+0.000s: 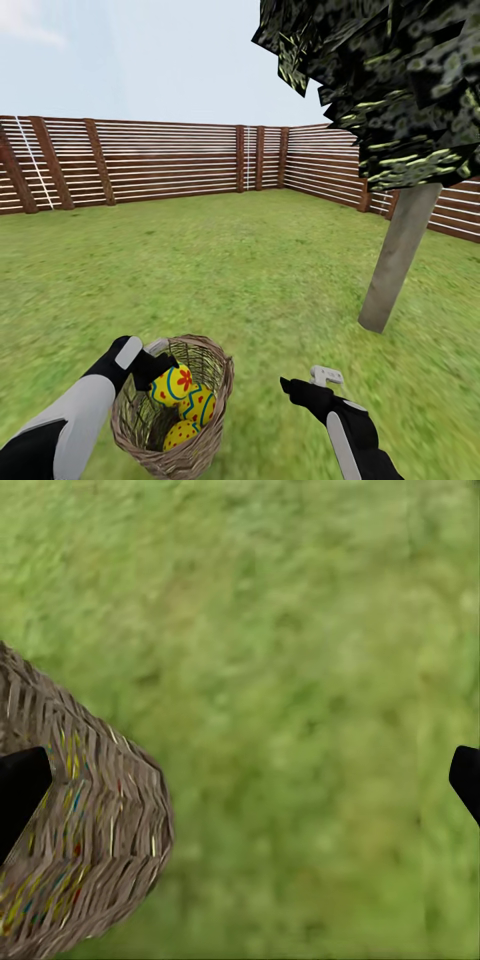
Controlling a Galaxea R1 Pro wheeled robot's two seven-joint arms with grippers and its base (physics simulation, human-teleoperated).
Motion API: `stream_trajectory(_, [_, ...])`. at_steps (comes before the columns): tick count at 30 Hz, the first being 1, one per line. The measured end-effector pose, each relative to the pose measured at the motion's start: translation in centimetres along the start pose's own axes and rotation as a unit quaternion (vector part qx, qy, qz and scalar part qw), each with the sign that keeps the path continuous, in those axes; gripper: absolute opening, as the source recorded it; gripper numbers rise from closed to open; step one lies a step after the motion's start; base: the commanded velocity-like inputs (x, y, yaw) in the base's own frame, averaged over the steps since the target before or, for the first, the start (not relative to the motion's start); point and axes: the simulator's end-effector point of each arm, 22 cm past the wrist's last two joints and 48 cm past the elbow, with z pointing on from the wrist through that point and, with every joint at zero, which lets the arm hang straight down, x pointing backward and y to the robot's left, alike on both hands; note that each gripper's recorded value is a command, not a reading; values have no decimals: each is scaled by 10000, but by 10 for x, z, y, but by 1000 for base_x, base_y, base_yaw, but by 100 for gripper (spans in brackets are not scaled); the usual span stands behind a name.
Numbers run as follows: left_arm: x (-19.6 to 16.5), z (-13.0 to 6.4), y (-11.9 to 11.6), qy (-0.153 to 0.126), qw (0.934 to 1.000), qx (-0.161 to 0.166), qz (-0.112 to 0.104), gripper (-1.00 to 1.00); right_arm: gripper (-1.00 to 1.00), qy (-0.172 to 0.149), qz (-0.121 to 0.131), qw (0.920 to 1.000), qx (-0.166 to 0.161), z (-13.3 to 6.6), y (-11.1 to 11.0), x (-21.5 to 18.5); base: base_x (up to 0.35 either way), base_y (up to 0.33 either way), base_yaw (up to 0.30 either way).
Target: Take the three Easter eggs out of the wicker basket on the lawn in the garden, then place them on the lawn next to a single tree (choose any tree) so that all three eggs are next to the same tree and none are left in the basket.
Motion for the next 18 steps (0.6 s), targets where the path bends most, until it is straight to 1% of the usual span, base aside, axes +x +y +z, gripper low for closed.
stream_trajectory(2, [0, -3, -2, 58, 10000, 27, 29, -100, 100, 4, 2, 10000, -3, 0, 0, 0, 0, 0, 0])
stream_trajectory(4, [2, -4, -6, 116, 9999, 106, -18, -100, 100, 5, 3, 10000, -3, 0, 0, 0, 0, 0, 0])
stream_trajectory(8, [4, -7, -6, 170, 9998, 77, -37, -100, 100, -14, 0, 10000, -11, -1, 1, -1, 0, 0, 0])
stream_trajectory(9, [5, -8, -6, 208, 9998, 78, -26, -100, 100, -13, -1, 10000, -11, -1, 1, -1, 0, 0, 0])
stream_trajectory(12, [4, -19, -15, 281, 9995, 147, 53, -100, 100, -33, -3, 10000, -16, -4, 3, -7, 0, 0, 0])
stream_trajectory(16, [9, -29, -21, 497, 9985, 171, 156, -100, 100, -32, -4, 10000, -15, -9, 6, -14, 0, 0, 0])
stream_trajectory(18, [8, -33, -23, 525, 9983, 174, 171, -100, 100, -32, -7, 10000, -15, -11, 8, -18, -39, 0, 0])
